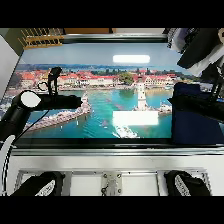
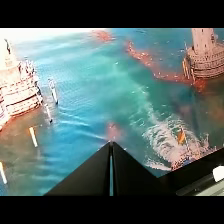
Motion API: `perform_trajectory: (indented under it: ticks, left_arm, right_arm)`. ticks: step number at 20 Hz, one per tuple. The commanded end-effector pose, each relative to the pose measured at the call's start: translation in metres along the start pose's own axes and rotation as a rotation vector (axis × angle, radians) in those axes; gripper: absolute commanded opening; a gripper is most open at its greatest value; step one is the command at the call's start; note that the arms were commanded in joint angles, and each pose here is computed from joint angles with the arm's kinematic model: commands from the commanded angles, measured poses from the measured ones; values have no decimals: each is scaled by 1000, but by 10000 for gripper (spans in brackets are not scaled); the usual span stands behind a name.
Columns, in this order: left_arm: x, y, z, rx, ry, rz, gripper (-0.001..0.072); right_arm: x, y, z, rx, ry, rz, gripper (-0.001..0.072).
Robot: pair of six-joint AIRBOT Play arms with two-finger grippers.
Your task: Fold the clothes and pants, and hang the long-sleeved shirts on hangers.
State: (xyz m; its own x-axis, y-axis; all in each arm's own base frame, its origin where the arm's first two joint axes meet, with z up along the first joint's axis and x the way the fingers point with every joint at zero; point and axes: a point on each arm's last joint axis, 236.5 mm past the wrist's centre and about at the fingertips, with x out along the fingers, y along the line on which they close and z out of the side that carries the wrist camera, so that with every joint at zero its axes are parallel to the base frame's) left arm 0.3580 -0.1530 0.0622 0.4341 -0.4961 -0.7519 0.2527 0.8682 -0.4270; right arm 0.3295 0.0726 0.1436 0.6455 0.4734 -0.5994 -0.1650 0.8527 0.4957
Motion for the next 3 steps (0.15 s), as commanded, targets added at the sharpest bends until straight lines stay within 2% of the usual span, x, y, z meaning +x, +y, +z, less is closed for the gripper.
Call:
perform_trajectory:
  ticks: [1, 3]
  left_arm:
    - [0, 0, 0, 0, 0, 0, 11]
    - [0, 0, 0, 0, 0, 0, 11]
  right_arm:
    - [0, 3, 0, -3, 0, 7, 13]
    - [0, 3, 0, -3, 0, 7, 13]
